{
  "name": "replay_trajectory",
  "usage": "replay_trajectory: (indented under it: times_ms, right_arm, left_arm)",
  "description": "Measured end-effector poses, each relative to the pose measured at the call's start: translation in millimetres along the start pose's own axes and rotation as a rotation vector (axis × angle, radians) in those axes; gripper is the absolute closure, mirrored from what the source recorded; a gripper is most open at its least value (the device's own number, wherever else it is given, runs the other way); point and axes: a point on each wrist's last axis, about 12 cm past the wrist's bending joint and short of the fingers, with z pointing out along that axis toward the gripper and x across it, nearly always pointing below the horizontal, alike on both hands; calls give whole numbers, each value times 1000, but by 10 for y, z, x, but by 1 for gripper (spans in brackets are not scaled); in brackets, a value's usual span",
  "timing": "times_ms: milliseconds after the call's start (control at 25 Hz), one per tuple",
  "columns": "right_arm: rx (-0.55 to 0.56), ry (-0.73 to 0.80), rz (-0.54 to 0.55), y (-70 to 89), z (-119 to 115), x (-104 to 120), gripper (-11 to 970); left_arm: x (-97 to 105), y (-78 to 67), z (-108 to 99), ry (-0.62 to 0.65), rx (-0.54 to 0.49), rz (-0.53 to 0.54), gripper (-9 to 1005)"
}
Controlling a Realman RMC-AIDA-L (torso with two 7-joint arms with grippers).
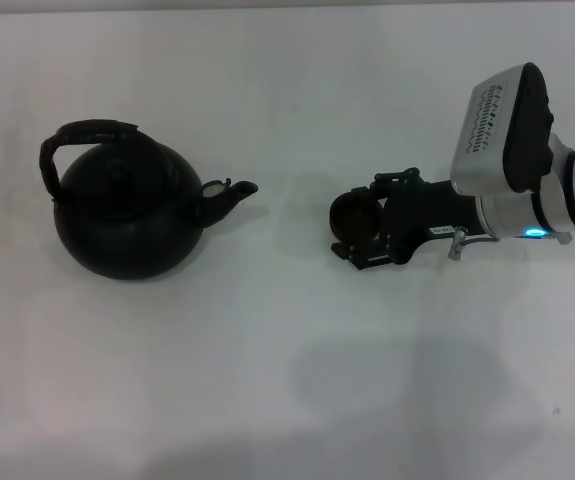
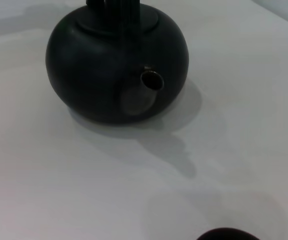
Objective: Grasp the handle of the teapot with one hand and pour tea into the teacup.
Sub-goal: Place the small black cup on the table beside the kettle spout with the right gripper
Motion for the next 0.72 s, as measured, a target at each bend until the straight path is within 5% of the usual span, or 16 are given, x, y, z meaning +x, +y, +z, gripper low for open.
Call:
replay_trajectory:
  times_ms: [720]
  right_arm:
    - [-7,-25,22,-26,-39,-33,117]
  left_arm:
    - [5,9,-5,3,-2,17,162]
